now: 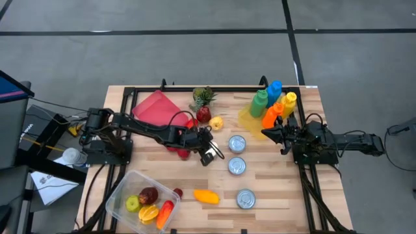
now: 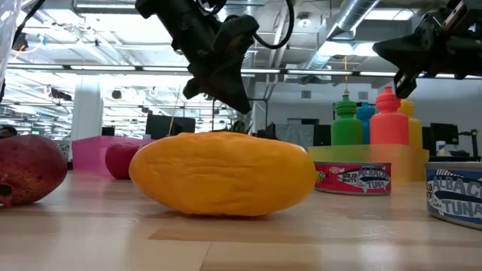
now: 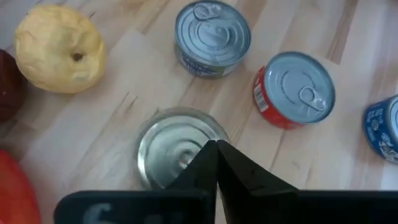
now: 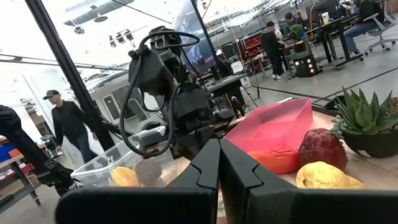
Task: Pick & Place Food Item
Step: Put the blue pink tuna can into the pink bin
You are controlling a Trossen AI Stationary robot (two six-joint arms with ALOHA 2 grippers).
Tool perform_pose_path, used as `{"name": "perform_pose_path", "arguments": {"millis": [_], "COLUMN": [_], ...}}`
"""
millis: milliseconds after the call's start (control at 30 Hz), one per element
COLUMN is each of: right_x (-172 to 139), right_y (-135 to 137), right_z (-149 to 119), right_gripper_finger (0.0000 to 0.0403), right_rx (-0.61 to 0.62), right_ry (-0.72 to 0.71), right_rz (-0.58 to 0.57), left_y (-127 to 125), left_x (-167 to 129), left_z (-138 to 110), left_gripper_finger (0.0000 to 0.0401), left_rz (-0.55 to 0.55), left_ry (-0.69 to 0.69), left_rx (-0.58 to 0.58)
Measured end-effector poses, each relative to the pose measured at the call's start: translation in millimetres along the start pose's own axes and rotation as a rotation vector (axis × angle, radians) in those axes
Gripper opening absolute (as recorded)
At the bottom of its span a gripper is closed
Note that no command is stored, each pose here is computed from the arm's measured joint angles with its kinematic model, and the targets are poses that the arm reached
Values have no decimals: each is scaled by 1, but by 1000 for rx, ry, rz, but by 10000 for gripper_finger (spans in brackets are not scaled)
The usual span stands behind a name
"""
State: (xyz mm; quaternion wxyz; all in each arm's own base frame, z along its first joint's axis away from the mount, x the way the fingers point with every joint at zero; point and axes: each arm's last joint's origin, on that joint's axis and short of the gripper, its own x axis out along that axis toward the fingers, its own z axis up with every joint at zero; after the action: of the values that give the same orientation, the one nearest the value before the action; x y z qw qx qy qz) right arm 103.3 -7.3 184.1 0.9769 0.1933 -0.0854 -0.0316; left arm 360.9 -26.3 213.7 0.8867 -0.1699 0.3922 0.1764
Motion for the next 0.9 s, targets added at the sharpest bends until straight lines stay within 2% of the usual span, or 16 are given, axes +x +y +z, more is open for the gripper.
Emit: {"name": "perform_pose_path", "arguments": {"millis": [267,433,567,700,800,900], "right_x": [0,0,0,0,0,0], "right_y": [0,0,0,0,0,0], "right_z": [0,0,0,0,0,0], "right_gripper_finger": [0,0,0,0,0,0], "right_rx": [0,0,0,0,0,0], "right_ry": [2,1,0,0,0,0], "right_rz": [-1,0,0,0,0,0], "left_y": [3,0,-1,-9,-12,-12], "left_x": [-1,-14,-20,-21,-18,-12], "left_z": [3,9,16,26,29,28], "left_gripper_finger": [1,28,86,167,238,306], "left_rz": [58,12,-86,-154,-161,-117], "left_ry": [-45,-81,-105,-218,-269,-285], "left_rx": [-47,87,207,337,402,428]}}
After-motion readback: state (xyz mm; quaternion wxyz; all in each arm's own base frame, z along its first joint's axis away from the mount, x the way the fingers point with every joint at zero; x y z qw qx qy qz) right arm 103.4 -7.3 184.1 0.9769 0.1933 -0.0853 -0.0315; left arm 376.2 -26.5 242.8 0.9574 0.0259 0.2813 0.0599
